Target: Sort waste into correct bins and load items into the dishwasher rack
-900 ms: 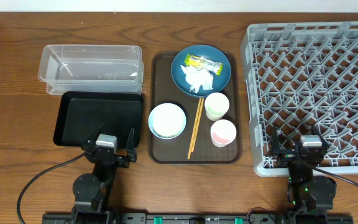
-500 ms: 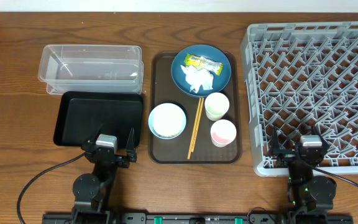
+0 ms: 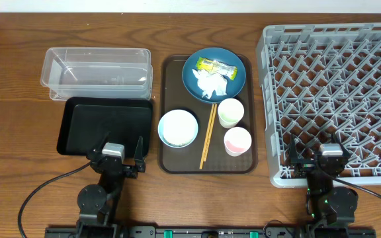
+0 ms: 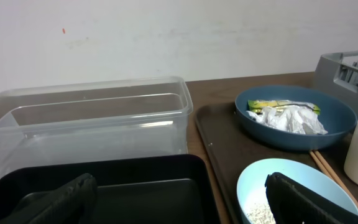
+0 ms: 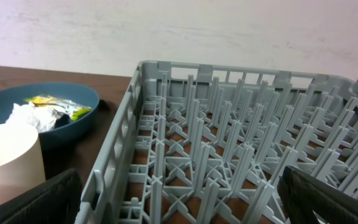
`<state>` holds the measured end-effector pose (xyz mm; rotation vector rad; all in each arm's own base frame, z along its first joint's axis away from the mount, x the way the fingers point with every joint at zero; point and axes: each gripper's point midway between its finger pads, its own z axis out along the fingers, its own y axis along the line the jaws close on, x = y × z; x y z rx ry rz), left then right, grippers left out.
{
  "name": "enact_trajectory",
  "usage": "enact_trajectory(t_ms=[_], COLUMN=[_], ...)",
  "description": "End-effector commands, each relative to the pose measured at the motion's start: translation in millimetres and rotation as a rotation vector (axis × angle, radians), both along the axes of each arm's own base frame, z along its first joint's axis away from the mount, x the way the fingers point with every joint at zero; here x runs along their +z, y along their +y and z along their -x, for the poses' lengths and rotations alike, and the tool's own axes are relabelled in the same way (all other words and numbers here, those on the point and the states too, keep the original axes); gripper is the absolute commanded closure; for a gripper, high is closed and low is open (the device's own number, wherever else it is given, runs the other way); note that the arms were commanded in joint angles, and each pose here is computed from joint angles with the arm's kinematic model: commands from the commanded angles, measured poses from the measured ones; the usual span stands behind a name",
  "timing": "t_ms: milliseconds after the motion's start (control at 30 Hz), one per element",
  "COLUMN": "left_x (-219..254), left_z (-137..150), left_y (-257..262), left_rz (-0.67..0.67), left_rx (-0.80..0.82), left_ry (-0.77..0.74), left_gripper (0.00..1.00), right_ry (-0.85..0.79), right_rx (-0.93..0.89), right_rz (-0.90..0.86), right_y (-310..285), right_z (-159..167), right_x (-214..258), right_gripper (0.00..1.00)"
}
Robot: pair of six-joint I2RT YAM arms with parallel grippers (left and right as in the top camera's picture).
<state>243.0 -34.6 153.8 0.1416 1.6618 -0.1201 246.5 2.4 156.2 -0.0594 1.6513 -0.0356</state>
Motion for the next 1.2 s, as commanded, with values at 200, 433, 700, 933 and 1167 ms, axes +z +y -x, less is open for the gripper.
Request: enact_trajectory(t_ms=[200, 433, 700, 933, 1167], left_x=[-13.8, -13.8, -11.1, -4.3, -8.3], left_z=[1.3, 1.3, 0.7, 0.1, 0.5], left_y=[-1.1, -1.1, 0.2, -0.6, -0.5], left_rz=[-0.015, -0.015, -0.024, -0.017, 0.127], left_rx=[-0.011, -0.011, -0.004, -0.007, 0.009], left_ry=[0.043, 0.043, 0.031, 0.004, 0.045], left_gripper=[0.11, 0.11, 0.11, 0.11, 0.11], right_ry=[-0.002, -0.002, -0.001, -0.002, -0.003], right_rx=[0.006, 0.006, 0.007, 0.006, -0.018], right_rz=[0.009, 0.009, 0.008, 0.007, -0.066], right_y=[1.8, 1.8, 1.9, 1.8, -1.3], right_z=[0.1, 0.1, 0.1, 0.1, 0.2], right_x=[-0.7, -0.8, -0.9, -0.8, 0.6], right_gripper=[0.01, 0.01, 0.01, 0.01, 0.01])
